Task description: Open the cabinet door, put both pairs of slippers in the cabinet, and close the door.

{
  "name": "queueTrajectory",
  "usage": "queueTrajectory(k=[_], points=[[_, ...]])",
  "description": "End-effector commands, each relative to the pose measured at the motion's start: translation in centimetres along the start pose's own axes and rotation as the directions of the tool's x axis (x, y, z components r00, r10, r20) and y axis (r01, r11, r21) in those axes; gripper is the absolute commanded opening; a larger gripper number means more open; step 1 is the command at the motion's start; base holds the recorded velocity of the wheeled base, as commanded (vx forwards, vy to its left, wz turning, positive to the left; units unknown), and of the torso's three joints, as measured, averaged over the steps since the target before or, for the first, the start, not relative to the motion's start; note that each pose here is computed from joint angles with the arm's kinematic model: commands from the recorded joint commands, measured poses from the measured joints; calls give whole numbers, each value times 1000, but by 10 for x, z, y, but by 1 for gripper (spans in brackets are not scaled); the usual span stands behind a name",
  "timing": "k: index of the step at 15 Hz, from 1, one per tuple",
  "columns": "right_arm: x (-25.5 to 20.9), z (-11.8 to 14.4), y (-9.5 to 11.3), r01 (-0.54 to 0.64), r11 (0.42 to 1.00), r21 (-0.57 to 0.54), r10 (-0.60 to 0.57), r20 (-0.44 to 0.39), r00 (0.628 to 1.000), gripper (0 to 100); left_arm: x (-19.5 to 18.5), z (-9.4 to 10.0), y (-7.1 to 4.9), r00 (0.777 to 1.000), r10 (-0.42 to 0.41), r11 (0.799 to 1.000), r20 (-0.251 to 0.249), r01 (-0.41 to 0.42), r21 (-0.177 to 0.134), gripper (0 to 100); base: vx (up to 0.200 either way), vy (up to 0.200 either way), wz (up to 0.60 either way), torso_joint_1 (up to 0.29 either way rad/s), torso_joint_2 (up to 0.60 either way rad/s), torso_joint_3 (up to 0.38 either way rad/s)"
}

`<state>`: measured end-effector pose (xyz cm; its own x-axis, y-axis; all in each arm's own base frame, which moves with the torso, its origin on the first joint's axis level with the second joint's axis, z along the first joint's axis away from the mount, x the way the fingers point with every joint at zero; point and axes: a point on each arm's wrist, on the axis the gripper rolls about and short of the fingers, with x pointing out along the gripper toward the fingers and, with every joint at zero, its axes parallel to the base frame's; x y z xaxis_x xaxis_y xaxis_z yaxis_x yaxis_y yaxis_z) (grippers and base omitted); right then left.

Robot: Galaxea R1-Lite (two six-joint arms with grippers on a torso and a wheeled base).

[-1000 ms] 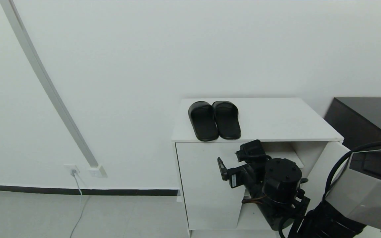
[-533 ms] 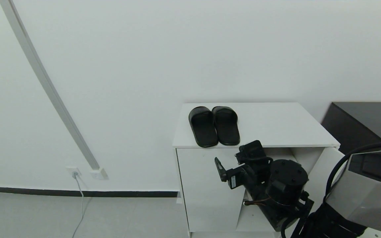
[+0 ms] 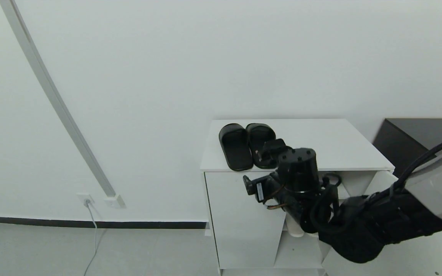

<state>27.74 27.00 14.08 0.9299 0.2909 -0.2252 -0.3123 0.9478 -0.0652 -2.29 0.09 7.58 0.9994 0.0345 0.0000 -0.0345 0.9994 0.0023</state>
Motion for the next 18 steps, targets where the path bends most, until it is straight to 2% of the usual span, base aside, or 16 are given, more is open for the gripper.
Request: queueTrajectory(k=[1, 10, 18], points=[[-13, 58, 4, 56, 987, 148, -68, 75, 995, 100, 0, 0, 0, 1000, 1, 1000, -2, -1, 1, 0, 0, 0, 0, 0, 0, 0], [-8, 30, 9, 73, 990, 120, -77, 31, 997, 100, 0, 0, 0, 1000, -2, 1000, -2, 2, -1, 0, 0, 0, 0, 0, 0, 0], [0, 16, 13, 72, 992, 107, -74, 10, 997, 100, 0, 0, 0, 1000, -2, 1000, -2, 2, -4, 0, 200, 0, 0, 5, -1, 2]])
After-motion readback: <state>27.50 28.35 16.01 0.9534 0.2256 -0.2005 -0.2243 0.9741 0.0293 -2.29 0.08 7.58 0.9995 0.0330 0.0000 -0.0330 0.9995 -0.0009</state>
